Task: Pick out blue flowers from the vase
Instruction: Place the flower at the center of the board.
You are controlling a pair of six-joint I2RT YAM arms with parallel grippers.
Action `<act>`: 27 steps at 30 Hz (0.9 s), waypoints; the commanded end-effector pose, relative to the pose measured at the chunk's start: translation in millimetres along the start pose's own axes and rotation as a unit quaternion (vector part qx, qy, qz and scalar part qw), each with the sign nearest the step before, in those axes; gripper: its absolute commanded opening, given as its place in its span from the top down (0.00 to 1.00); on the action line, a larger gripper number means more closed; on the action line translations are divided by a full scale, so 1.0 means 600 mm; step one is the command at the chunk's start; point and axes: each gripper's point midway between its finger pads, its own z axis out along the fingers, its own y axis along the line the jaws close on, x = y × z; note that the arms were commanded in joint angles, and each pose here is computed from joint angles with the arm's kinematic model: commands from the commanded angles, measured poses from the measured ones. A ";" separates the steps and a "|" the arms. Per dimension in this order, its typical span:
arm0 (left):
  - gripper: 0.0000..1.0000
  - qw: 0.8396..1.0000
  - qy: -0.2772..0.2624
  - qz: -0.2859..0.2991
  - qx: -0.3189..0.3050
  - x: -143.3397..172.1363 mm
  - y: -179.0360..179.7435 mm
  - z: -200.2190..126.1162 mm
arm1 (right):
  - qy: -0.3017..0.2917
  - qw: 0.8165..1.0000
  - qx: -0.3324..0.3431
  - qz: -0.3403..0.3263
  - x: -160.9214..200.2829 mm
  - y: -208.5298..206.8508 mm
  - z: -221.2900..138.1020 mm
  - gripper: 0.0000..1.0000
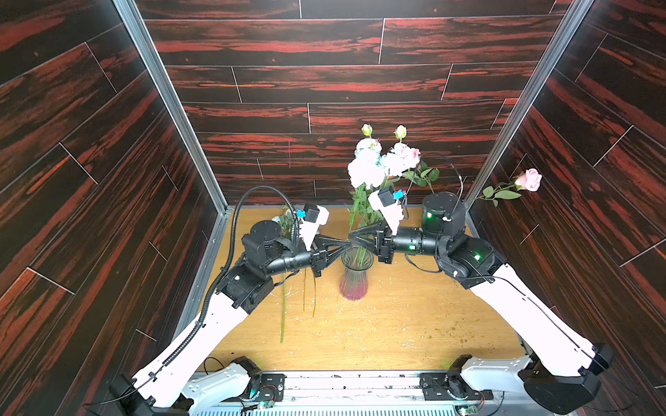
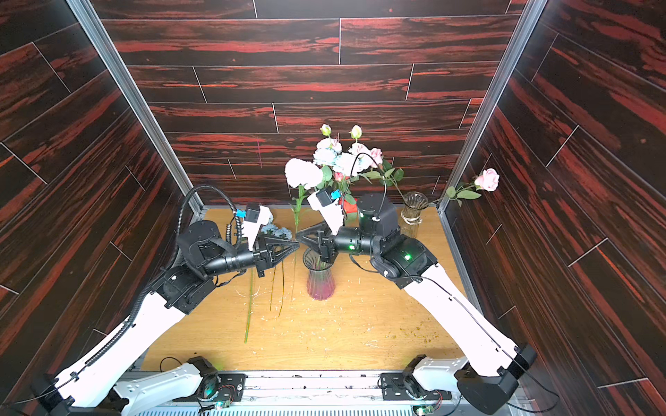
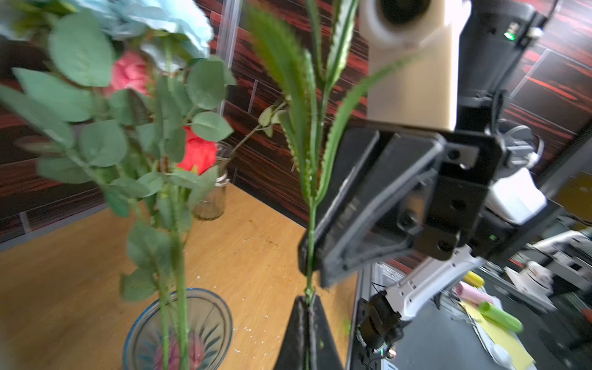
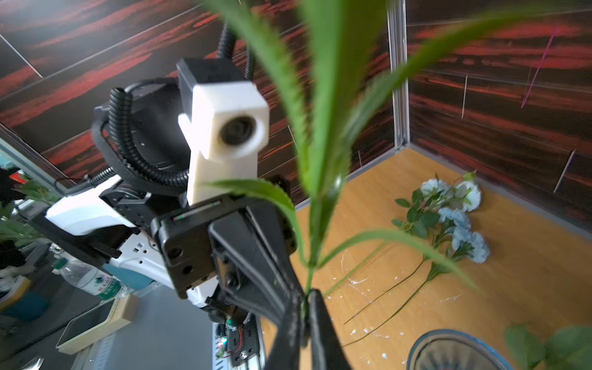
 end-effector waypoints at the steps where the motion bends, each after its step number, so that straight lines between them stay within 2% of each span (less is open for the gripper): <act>1: 1.00 0.994 0.009 -0.001 -0.105 0.012 0.043 -0.034 | -0.015 1.000 0.003 -0.005 0.007 0.008 -0.015 0.64; 4: 1.00 0.978 0.035 -0.013 -0.207 0.042 0.091 -0.069 | -0.029 0.999 0.016 -0.010 0.021 0.005 -0.028 0.46; 6: 1.00 0.953 0.054 -0.020 -0.296 0.062 0.131 -0.107 | -0.036 0.999 0.019 -0.017 0.033 0.008 -0.040 0.40; 7: 1.00 0.937 0.058 -0.023 -0.343 0.068 0.151 -0.129 | -0.037 0.999 0.019 -0.021 0.039 0.010 -0.046 0.38; 9: 1.00 0.886 0.095 -0.025 -0.452 0.097 0.195 -0.187 | -0.041 0.998 0.029 -0.030 0.051 0.013 -0.062 0.35; 12: 1.00 0.828 0.137 -0.028 -0.544 0.128 0.237 -0.241 | -0.063 0.995 0.063 -0.043 0.058 0.006 -0.089 0.31; 14: 1.00 0.809 0.152 -0.040 -0.567 0.143 0.256 -0.255 | -0.078 0.992 0.078 -0.053 0.058 0.005 -0.106 0.30; 19: 1.00 0.776 0.179 -0.092 -0.598 0.183 0.315 -0.278 | -0.103 0.986 0.113 -0.064 0.060 0.001 -0.139 0.27; 23: 1.00 0.738 0.208 -0.142 -0.626 0.223 0.375 -0.314 | -0.111 0.983 0.128 -0.071 0.056 0.003 -0.156 0.27; 27: 1.00 0.719 0.236 -0.184 -0.627 0.262 0.425 -0.333 | -0.118 0.982 0.125 -0.075 0.054 0.010 -0.165 0.26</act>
